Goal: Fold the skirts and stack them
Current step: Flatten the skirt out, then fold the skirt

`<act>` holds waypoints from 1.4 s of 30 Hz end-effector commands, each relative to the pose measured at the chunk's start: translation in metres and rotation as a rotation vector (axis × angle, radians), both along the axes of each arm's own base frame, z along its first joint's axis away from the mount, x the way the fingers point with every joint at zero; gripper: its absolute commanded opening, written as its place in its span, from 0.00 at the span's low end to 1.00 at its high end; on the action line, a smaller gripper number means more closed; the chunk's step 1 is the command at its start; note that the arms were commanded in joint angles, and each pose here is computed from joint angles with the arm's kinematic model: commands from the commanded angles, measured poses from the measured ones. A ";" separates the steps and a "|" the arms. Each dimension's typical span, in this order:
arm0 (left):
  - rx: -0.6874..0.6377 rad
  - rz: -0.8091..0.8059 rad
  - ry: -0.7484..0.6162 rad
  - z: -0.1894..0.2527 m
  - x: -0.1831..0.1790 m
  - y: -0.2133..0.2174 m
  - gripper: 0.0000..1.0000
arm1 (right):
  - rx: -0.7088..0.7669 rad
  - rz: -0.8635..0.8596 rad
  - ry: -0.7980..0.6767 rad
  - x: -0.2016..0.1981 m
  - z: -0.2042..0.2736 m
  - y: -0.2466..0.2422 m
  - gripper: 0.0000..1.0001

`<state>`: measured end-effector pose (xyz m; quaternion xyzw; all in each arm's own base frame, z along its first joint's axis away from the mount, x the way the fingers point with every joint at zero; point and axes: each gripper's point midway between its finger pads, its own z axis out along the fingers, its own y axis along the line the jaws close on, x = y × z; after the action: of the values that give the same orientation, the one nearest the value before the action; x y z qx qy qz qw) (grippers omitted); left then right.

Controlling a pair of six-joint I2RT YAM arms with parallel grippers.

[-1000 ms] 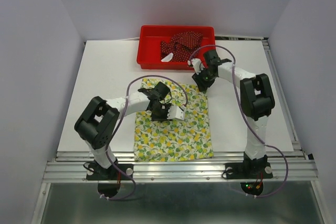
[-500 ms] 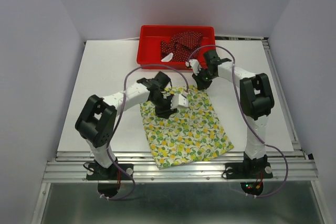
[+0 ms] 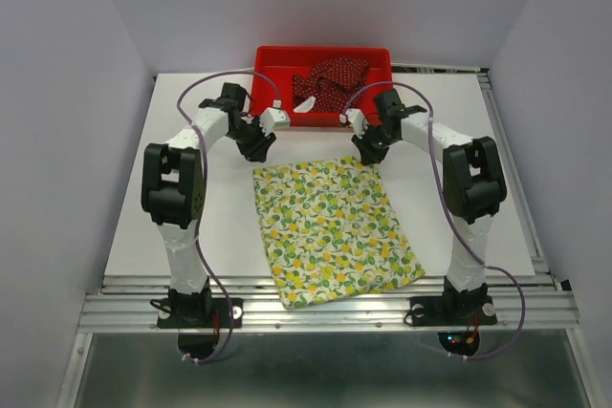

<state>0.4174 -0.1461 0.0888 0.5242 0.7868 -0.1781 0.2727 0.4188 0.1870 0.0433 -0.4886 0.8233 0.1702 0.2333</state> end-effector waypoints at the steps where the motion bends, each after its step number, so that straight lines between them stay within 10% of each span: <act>1: 0.037 -0.018 0.057 -0.015 -0.010 0.002 0.44 | 0.018 0.035 -0.057 -0.001 0.025 0.001 0.01; 23: 0.141 -0.026 0.183 -0.089 -0.046 0.024 0.44 | 0.003 0.030 -0.052 -0.001 0.019 -0.001 0.01; 26: 0.156 -0.031 0.181 -0.090 -0.046 0.027 0.37 | 0.005 0.025 -0.055 -0.001 0.017 -0.001 0.01; 30: 0.183 -0.051 0.193 -0.090 -0.051 0.031 0.00 | -0.003 0.013 -0.058 0.000 0.017 -0.003 0.01; 42: 0.081 0.030 0.042 -0.020 0.016 0.036 0.00 | 0.032 -0.097 -0.093 0.032 0.033 -0.016 0.01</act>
<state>0.4112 -0.1206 0.0325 0.5331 0.8032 -0.1729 0.2019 0.4179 0.1832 0.0448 -0.4786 0.8291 0.1679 0.2351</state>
